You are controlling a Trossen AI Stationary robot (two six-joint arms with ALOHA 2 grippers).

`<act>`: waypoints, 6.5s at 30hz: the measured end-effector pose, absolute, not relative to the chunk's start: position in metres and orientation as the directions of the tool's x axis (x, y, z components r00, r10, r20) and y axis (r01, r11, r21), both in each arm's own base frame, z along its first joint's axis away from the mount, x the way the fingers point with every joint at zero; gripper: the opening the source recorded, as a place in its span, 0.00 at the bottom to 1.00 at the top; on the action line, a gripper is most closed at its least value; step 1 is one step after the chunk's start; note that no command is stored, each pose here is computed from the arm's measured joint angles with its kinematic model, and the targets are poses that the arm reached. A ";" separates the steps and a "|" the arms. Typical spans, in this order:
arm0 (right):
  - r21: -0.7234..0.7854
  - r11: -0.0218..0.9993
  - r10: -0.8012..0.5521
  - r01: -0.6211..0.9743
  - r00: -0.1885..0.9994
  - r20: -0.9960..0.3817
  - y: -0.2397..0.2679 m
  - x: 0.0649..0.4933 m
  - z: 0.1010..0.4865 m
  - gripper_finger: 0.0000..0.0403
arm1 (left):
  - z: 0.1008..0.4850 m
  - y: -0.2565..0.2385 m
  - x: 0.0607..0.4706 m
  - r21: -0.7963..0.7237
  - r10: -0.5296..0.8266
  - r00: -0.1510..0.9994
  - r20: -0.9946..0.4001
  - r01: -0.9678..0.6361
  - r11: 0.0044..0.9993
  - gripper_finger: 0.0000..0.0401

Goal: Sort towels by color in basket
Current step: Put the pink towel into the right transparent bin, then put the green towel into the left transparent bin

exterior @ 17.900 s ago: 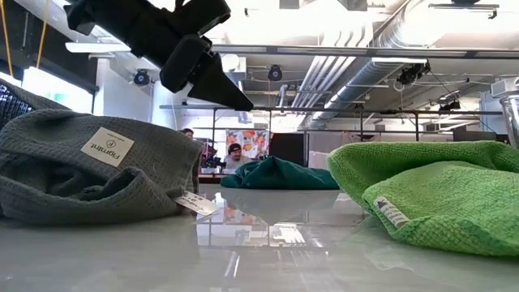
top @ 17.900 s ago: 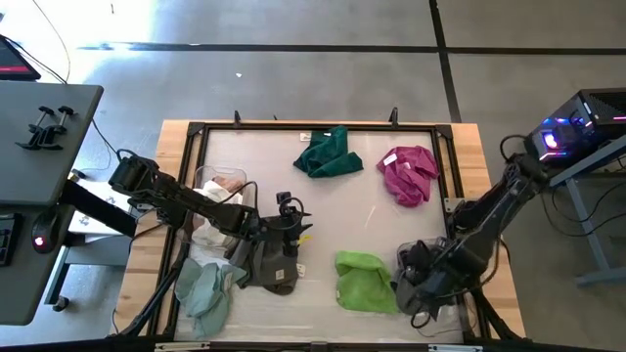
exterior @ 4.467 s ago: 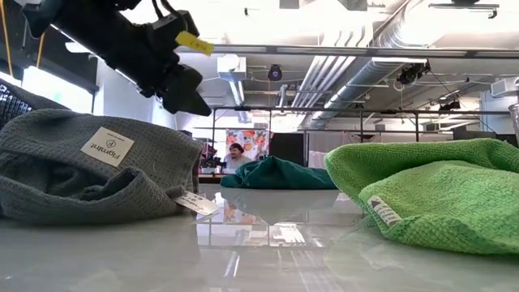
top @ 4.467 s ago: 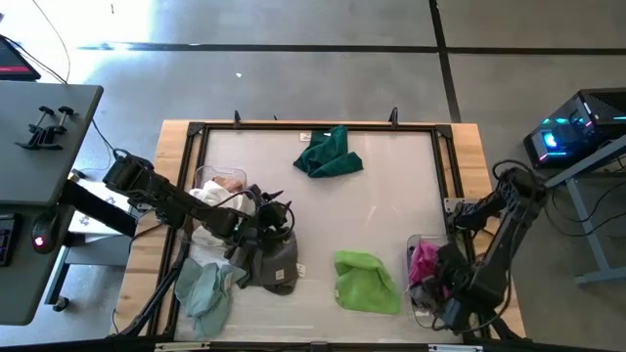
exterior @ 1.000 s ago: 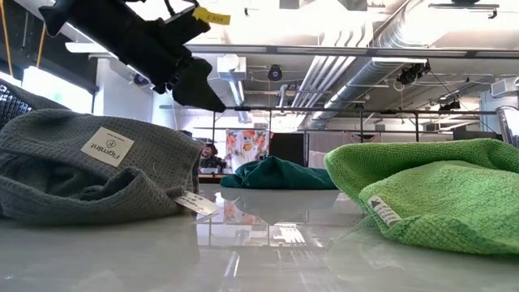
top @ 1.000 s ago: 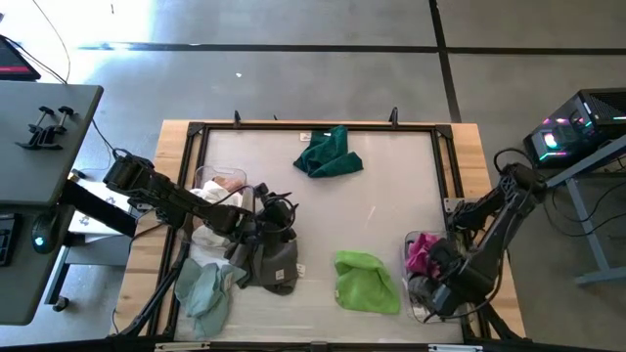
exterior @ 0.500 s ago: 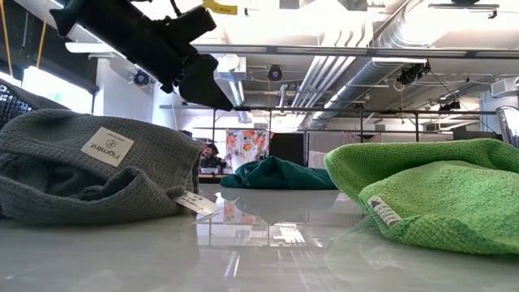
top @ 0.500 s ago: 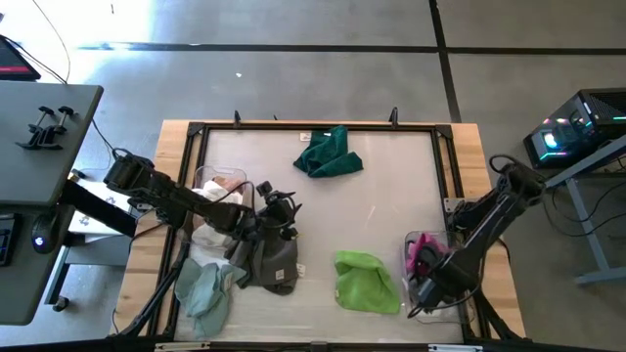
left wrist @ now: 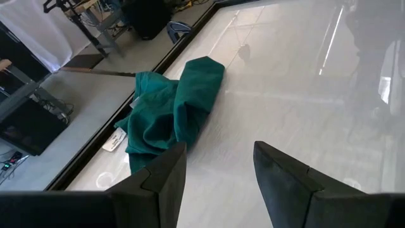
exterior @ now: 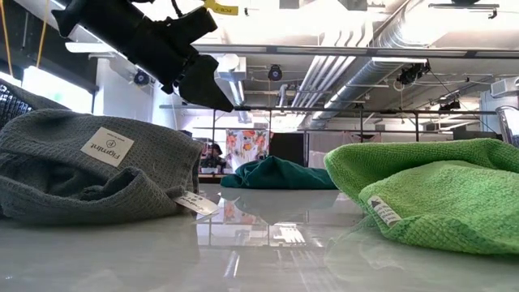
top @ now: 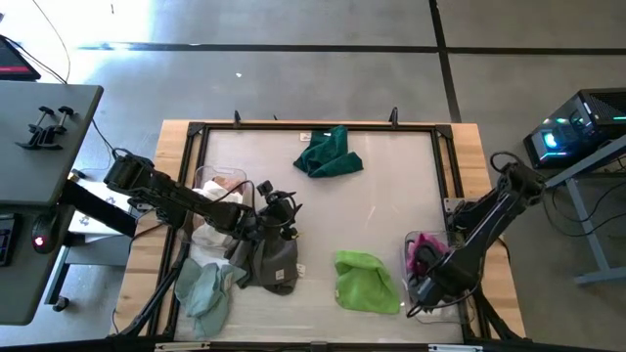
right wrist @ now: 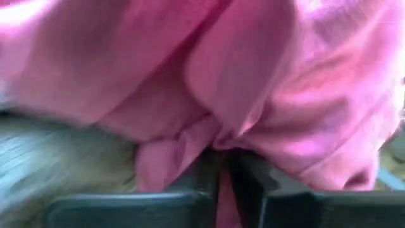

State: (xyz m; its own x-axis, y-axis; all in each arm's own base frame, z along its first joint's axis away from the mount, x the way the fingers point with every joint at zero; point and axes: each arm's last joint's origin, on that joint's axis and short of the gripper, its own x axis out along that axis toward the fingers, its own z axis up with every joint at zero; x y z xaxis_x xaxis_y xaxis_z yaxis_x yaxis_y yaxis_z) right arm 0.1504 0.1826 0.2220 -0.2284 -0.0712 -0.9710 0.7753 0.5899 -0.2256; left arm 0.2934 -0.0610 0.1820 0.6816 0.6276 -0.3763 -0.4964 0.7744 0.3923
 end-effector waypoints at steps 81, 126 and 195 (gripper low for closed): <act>-0.203 0.653 -0.321 0.730 0.023 -0.947 0.183 0.144 0.269 0.47 | 0.157 -0.098 0.365 0.242 -0.196 0.932 -0.305 0.274 0.931 0.46; -0.056 0.951 -0.231 0.305 0.575 -0.785 0.207 0.172 0.307 0.47 | 0.143 -0.114 0.450 0.074 -0.126 0.649 -0.751 0.271 0.960 0.02; 0.004 0.998 0.055 -0.056 0.948 -0.314 0.127 0.289 0.207 0.47 | 0.212 -0.032 0.136 0.404 0.490 -0.238 -0.839 -0.875 0.268 0.00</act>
State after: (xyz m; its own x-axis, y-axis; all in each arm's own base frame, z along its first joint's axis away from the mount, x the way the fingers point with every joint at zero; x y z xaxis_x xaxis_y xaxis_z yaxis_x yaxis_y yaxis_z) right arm 0.2885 0.1268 0.2072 0.9477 0.0546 -0.3145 -0.0562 0.9984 0.0040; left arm 0.1363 -0.0322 0.2123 -0.2377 0.4897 -0.8389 -0.8747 0.2677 0.4041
